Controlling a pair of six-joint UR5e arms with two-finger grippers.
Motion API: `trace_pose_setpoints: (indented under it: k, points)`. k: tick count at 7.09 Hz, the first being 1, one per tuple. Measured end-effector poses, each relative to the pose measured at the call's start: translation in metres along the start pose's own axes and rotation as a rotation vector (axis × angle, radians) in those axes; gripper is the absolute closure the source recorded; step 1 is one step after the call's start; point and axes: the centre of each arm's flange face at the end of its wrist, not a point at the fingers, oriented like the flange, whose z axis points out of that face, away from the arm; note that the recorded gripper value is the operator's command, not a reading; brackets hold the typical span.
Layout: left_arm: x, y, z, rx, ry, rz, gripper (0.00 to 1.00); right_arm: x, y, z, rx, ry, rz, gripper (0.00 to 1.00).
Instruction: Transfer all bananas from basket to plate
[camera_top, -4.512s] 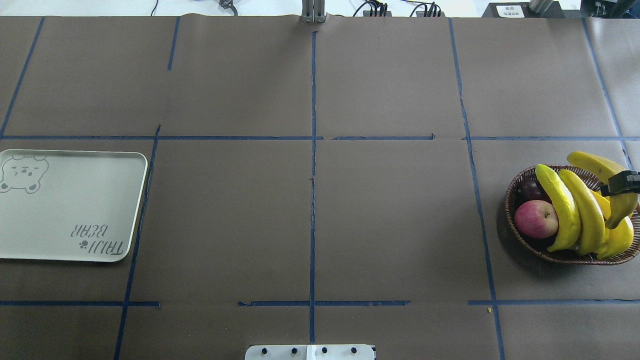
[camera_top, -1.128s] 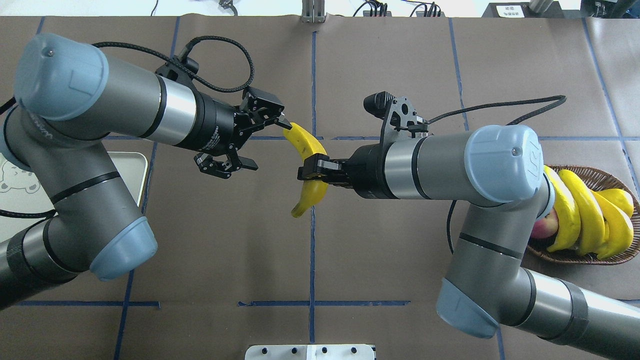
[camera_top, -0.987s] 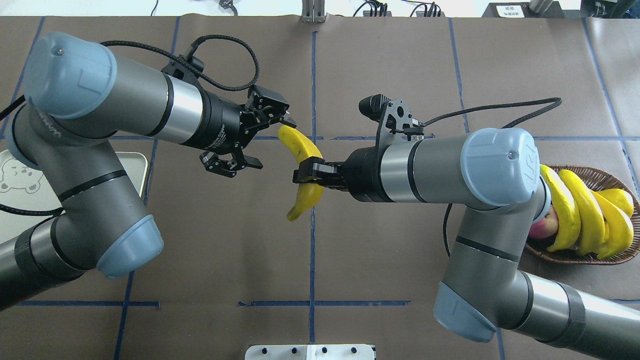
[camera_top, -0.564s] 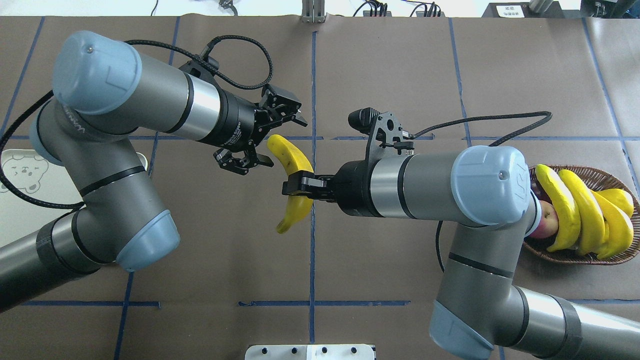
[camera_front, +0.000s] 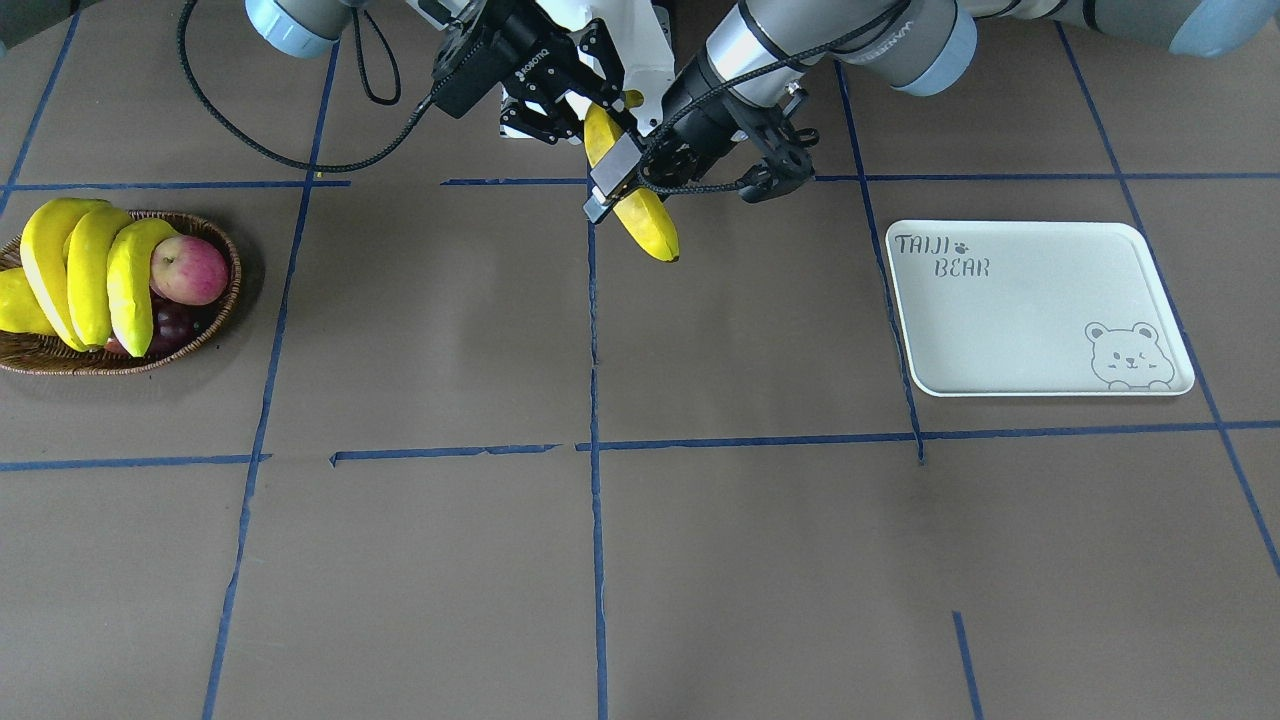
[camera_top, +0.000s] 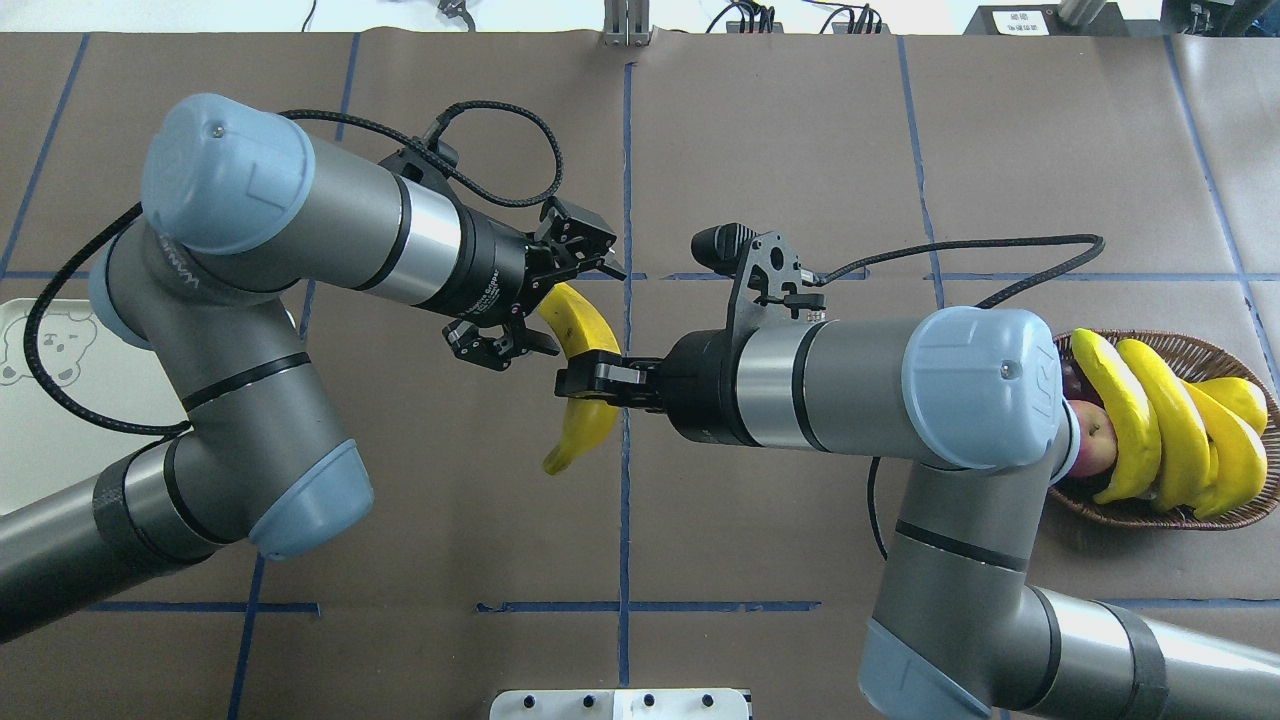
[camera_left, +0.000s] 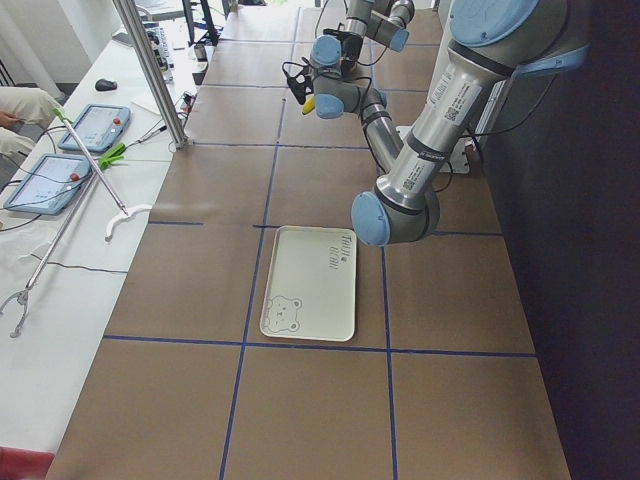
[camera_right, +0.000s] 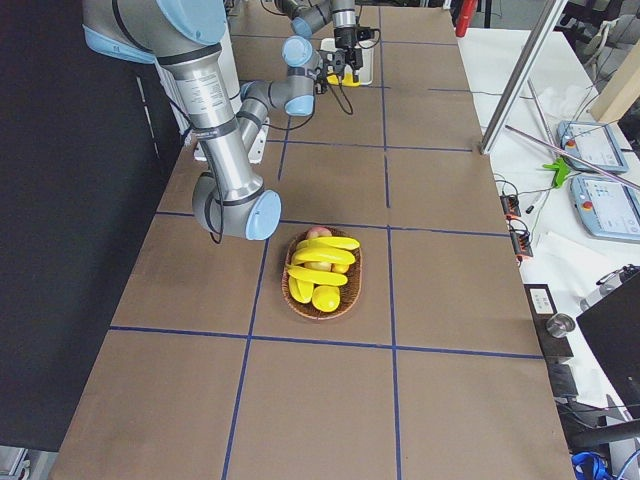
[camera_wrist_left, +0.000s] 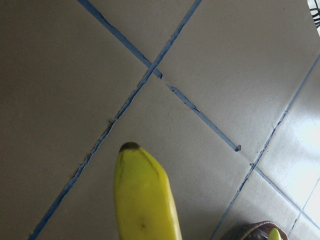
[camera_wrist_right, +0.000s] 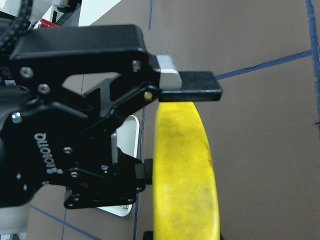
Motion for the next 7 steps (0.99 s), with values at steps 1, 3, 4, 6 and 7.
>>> trace_pose_setpoints:
  k: [1,3,4,6,7]
  points:
    - [-0.0027,0.0024,0.0021,-0.005,-0.004,0.000,0.84,-0.0002,0.0001,-0.0002,0.000,-0.001,0.000,0.99]
    - [-0.0038,0.0055,0.0008,-0.011,-0.002,0.003,1.00,0.0005,0.0000,0.0001,0.001,0.001,0.000,0.86]
    - [-0.0040,0.0058,0.0001,-0.011,-0.001,0.004,1.00,0.0009,0.0003,0.0006,-0.001,0.002,-0.001,0.10]
    - [-0.0045,0.0050,-0.0003,-0.010,-0.002,0.005,1.00,0.0006,0.0000,-0.0003,-0.001,0.001,0.005,0.00]
    - [-0.0043,0.0044,-0.0008,-0.009,-0.001,0.005,1.00,0.0002,0.0000,-0.0011,-0.002,0.000,0.008,0.00]
